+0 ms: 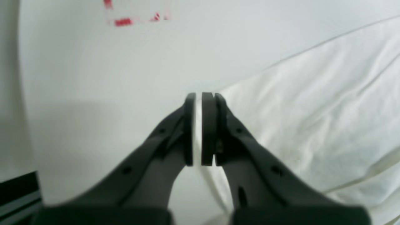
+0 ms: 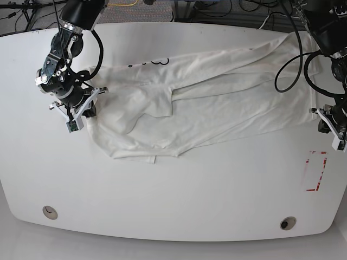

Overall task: Fold the T-shirt properly
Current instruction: 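Shift the open left gripper along the shirt edge toward the hem, then lower the open left gripper onto the shirt's hem edge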

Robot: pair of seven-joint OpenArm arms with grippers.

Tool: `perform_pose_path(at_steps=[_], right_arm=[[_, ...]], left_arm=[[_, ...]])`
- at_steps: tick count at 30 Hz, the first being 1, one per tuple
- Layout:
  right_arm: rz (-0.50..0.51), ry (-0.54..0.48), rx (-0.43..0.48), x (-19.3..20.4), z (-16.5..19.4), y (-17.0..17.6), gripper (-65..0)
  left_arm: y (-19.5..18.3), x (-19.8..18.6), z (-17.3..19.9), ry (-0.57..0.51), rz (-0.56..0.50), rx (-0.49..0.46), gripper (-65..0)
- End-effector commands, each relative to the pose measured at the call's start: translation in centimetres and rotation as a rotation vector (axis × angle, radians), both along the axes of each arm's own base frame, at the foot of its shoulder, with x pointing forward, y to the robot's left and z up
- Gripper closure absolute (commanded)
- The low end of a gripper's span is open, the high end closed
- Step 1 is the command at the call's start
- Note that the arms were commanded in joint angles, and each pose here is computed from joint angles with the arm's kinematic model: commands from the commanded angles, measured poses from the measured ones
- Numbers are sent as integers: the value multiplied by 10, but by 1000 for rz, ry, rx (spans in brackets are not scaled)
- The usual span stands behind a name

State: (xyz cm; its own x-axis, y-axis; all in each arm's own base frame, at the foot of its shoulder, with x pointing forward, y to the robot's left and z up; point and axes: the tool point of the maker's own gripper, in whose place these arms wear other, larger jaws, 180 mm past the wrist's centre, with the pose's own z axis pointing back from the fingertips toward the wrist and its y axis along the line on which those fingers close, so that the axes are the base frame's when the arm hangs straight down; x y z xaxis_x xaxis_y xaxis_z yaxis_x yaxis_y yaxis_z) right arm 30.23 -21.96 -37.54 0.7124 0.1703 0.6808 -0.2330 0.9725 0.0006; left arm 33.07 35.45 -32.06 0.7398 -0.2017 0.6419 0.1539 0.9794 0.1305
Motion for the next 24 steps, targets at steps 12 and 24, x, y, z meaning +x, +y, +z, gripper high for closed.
perform_pose_path(at_steps=[12,24], right_arm=[[29,-137,-64,35,47,-14,-4],[35,-188,-87,56,70,-20,-5]], left_arm=[[-16,42,78,-188,-66,94,-1],[-19,41,82,-187,-65,106,0]])
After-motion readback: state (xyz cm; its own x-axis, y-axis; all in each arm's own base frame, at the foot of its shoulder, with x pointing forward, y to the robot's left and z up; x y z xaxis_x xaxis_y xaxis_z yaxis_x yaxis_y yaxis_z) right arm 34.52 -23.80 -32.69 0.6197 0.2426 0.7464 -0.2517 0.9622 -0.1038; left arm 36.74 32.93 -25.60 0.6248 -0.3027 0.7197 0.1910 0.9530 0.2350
